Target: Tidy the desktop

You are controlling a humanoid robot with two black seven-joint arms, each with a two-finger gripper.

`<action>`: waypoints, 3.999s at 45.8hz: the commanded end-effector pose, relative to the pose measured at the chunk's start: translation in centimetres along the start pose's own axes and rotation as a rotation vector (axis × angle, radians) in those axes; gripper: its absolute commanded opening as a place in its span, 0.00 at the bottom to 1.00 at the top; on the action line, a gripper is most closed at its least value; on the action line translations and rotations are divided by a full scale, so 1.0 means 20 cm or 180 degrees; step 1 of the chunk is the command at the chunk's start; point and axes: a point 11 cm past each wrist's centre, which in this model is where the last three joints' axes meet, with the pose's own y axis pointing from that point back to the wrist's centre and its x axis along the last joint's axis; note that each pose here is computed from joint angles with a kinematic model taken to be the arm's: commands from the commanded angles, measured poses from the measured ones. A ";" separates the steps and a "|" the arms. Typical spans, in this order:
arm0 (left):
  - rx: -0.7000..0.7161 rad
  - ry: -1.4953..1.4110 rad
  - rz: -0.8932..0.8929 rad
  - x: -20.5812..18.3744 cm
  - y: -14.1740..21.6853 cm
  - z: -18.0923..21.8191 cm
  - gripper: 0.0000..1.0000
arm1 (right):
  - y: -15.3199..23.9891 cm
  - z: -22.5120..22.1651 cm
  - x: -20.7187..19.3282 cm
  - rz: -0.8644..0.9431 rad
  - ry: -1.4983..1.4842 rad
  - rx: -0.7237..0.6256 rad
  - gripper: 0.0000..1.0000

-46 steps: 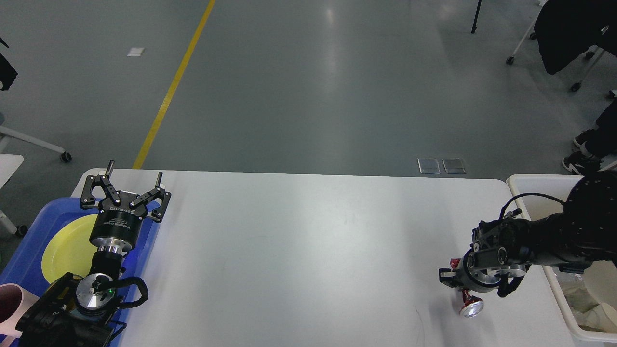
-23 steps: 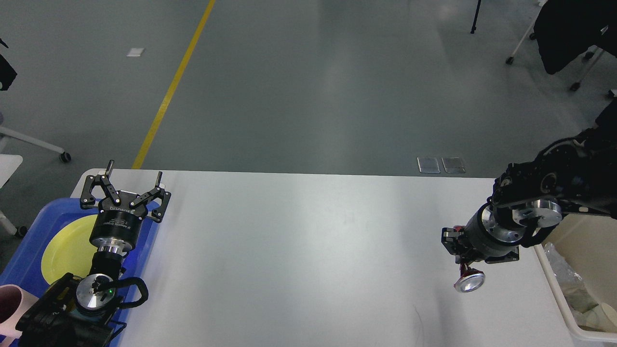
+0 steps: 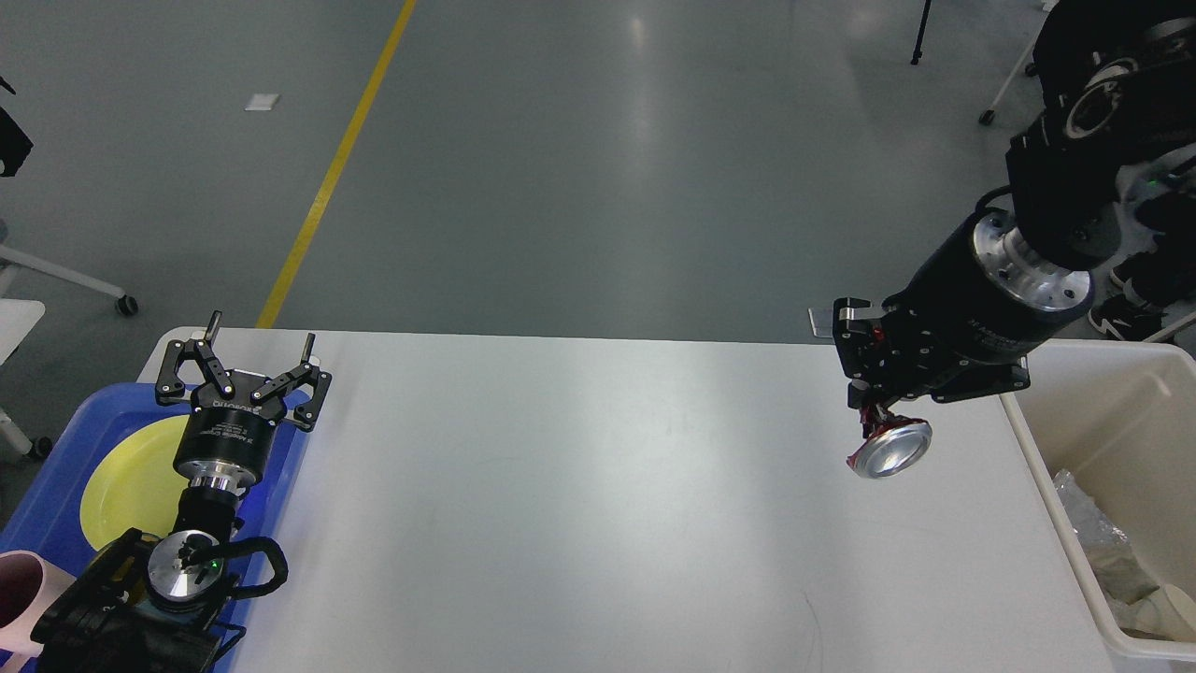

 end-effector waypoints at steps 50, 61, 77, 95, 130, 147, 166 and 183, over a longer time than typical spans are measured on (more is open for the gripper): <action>0.0000 0.0000 0.0001 0.00 0.00 0.00 0.96 | -0.70 1.79 0.43 0.1126 -0.2157 -0.0800 0.00; 0.0000 0.0000 0.0001 0.00 0.00 0.00 0.96 | -1.06 1.95 0.28 0.1268 -0.2122 -0.0955 0.00; 0.0000 0.0000 0.0001 0.00 0.00 0.00 0.96 | -1.48 1.98 -0.06 0.1716 -0.1753 -0.1503 0.00; 0.0000 0.0000 0.0001 0.00 0.00 0.00 0.96 | -1.49 2.05 -0.13 0.1934 -0.1558 -0.1743 0.73; 0.0000 0.0000 0.0001 0.00 0.00 0.00 0.96 | -1.27 1.87 0.31 0.2832 -0.3131 -0.0702 1.00; 0.0000 0.0001 -0.0003 0.00 0.00 0.00 0.96 | -1.03 1.59 0.66 0.2948 -0.3999 0.0544 1.00; 0.0001 0.0000 0.0006 0.00 0.00 0.00 0.96 | -0.89 1.05 0.80 0.2228 -0.4889 0.2772 1.00; 0.0001 0.0000 0.0006 0.00 0.00 0.00 0.96 | -1.11 1.00 0.47 0.2634 -0.4978 0.4124 1.00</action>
